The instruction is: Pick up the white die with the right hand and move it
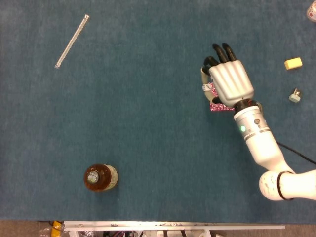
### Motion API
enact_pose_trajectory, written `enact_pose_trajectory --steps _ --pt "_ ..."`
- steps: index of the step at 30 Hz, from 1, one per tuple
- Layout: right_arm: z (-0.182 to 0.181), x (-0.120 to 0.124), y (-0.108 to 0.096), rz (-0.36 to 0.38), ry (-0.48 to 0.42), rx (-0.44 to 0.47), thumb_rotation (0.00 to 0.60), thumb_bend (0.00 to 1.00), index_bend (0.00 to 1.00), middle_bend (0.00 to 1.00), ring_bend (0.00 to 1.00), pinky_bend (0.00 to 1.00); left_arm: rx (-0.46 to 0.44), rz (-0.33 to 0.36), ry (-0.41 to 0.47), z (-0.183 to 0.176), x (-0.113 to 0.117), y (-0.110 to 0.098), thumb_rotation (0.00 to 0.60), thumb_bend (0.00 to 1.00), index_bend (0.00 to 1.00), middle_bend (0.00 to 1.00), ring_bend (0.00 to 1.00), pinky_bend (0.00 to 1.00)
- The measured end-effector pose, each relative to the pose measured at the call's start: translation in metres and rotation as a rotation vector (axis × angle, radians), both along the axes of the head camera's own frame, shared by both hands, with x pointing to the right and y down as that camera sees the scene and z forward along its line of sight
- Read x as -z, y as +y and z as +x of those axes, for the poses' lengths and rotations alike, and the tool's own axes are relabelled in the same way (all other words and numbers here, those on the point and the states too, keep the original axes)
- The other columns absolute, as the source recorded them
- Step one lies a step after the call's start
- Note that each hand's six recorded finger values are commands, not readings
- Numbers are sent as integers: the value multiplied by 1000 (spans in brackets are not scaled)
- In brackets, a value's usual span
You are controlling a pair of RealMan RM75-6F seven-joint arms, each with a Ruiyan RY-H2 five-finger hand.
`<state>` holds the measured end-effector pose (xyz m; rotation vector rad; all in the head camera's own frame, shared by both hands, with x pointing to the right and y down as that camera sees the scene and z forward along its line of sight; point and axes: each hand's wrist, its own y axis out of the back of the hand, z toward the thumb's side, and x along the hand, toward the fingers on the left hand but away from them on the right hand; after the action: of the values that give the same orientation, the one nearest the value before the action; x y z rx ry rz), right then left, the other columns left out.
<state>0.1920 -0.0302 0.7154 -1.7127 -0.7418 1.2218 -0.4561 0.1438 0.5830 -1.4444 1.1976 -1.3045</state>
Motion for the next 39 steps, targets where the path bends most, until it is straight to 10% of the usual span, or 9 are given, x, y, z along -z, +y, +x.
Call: enact_pose_trajectory --steps 13,39 --pt "-7 25 4 124 -229 31 600 253 263 291 57 4 10 3 -3 -3 2 3 600 445 271 179 40 48" --pt "135 88 37 220 62 -152 600 253 254 291 57 4 14 8 2 -7 -5 -8 600 445 271 179 40 48"
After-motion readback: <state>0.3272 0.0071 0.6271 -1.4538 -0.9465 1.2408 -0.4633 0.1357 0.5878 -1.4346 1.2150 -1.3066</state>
